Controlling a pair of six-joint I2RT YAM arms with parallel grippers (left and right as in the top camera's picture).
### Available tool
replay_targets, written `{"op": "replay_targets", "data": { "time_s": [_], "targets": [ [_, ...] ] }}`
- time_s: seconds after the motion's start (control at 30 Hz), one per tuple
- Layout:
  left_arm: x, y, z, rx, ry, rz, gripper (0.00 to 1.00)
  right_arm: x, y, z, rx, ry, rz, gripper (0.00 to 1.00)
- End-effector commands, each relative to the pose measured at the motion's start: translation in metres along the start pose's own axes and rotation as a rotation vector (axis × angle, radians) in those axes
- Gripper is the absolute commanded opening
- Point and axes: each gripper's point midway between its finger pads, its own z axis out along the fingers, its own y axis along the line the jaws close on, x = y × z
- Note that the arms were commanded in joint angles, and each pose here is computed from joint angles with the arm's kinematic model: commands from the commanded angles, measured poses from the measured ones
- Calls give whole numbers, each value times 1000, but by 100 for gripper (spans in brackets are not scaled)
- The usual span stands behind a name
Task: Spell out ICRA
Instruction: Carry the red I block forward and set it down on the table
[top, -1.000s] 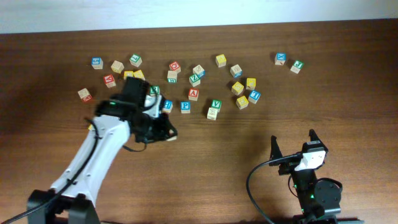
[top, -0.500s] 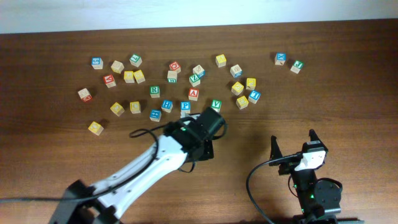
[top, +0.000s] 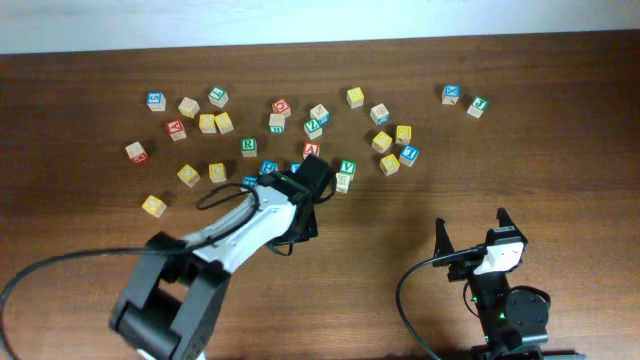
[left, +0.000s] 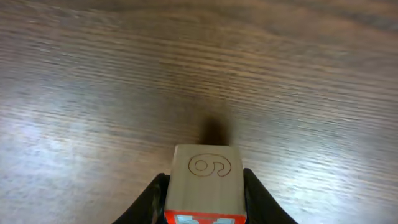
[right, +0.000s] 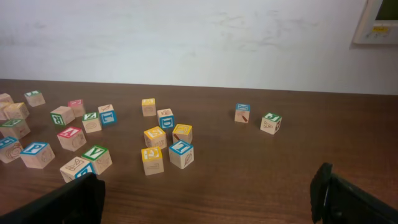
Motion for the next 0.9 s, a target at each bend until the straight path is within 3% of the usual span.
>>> {"op": "replay_targets", "data": {
  "time_s": [0.0, 0.3, 0.87],
  "targets": [
    [-5, 5, 14, -28, 9, 52, 27, 3, -3, 0, 16, 3, -6, 98],
    [-24, 12, 18, 31, 1, 60, 27, 3, -3, 0, 16, 3, -6, 98],
    [-9, 1, 17, 102, 77, 92, 27, 3, -3, 0, 16, 3, -6, 98]
  ]
}}
